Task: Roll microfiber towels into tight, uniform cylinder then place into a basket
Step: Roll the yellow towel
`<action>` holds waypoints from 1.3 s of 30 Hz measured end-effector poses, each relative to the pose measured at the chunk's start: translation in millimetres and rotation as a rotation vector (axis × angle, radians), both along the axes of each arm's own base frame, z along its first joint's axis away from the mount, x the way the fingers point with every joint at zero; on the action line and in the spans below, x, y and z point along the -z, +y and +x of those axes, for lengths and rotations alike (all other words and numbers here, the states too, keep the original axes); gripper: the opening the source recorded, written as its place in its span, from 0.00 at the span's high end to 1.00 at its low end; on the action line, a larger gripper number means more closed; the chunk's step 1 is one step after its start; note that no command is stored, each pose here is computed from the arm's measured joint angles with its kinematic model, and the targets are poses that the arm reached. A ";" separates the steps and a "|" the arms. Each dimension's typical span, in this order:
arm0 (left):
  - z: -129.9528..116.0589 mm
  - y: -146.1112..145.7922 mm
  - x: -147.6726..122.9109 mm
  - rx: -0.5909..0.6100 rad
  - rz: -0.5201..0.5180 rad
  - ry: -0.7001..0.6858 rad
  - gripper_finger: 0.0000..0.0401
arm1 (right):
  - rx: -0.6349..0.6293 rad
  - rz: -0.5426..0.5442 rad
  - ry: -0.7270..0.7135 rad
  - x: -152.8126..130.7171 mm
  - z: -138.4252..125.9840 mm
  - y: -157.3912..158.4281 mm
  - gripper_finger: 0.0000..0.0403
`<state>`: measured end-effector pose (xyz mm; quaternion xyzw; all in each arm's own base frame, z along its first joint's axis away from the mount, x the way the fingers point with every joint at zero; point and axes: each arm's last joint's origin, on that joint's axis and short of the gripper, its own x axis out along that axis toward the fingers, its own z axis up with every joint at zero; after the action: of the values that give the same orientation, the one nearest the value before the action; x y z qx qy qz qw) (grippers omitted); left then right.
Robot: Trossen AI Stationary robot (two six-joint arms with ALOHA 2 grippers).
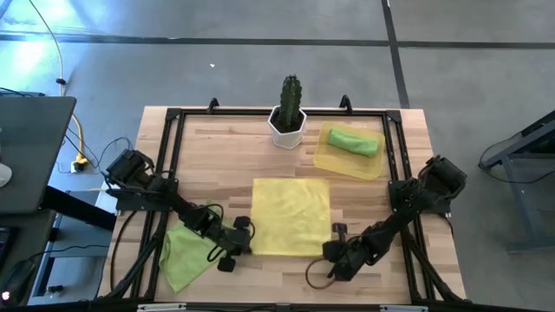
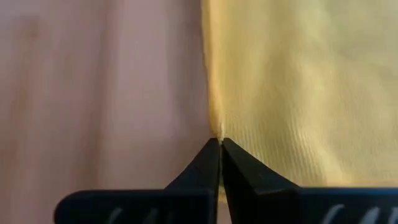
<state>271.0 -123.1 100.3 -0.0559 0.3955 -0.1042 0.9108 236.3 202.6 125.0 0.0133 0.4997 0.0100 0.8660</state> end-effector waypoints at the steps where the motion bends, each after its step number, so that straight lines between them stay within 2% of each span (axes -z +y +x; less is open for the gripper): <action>1: -0.3 -0.4 -2.8 -0.004 -0.024 0.000 0.98 | 0.007 0.007 -0.003 -3.8 0.6 -3.2 1.00; 4: 1.7 -3.1 -13.2 -0.037 -0.119 -0.013 0.97 | 0.004 0.105 -0.007 -19.2 5.9 -8.4 1.00; 7: 1.0 -5.5 -19.6 -0.089 -0.198 0.009 0.97 | 0.027 0.199 0.030 -22.8 12.5 -15.7 1.00; 9: 4.4 -9.6 -30.9 -0.078 -0.243 -0.030 0.99 | 0.049 0.235 0.032 -26.2 17.7 -21.4 1.00; 12: 3.2 -12.6 -43.9 -0.065 -0.261 -0.066 0.99 | 0.060 0.245 0.029 -27.8 25.0 -29.5 1.00; 16: 0.7 -9.2 -62.8 -0.105 -0.264 -0.128 0.99 | 0.089 0.218 0.045 -27.4 30.5 -44.1 1.00; 20: -7.0 0.9 -73.2 -0.190 -0.212 -0.115 0.99 | 0.088 0.186 0.039 -34.2 32.9 -57.7 1.00; 26: -19.4 17.6 -74.8 -0.345 -0.061 -0.047 0.99 | 0.092 0.100 -0.041 -49.7 41.3 -81.8 1.00; 32: -21.9 33.8 -67.3 -0.445 0.053 0.010 0.99 | 0.131 -0.023 0.011 -44.1 47.2 -114.4 1.00; 39: -21.2 56.0 -64.0 -0.566 0.150 0.044 0.99 | 0.176 -0.122 0.005 -44.4 55.4 -148.3 1.00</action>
<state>249.8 -67.1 164.3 -0.0986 0.3903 0.1846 0.8966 291.7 54.3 169.4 0.0041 0.4984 -0.0964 0.8616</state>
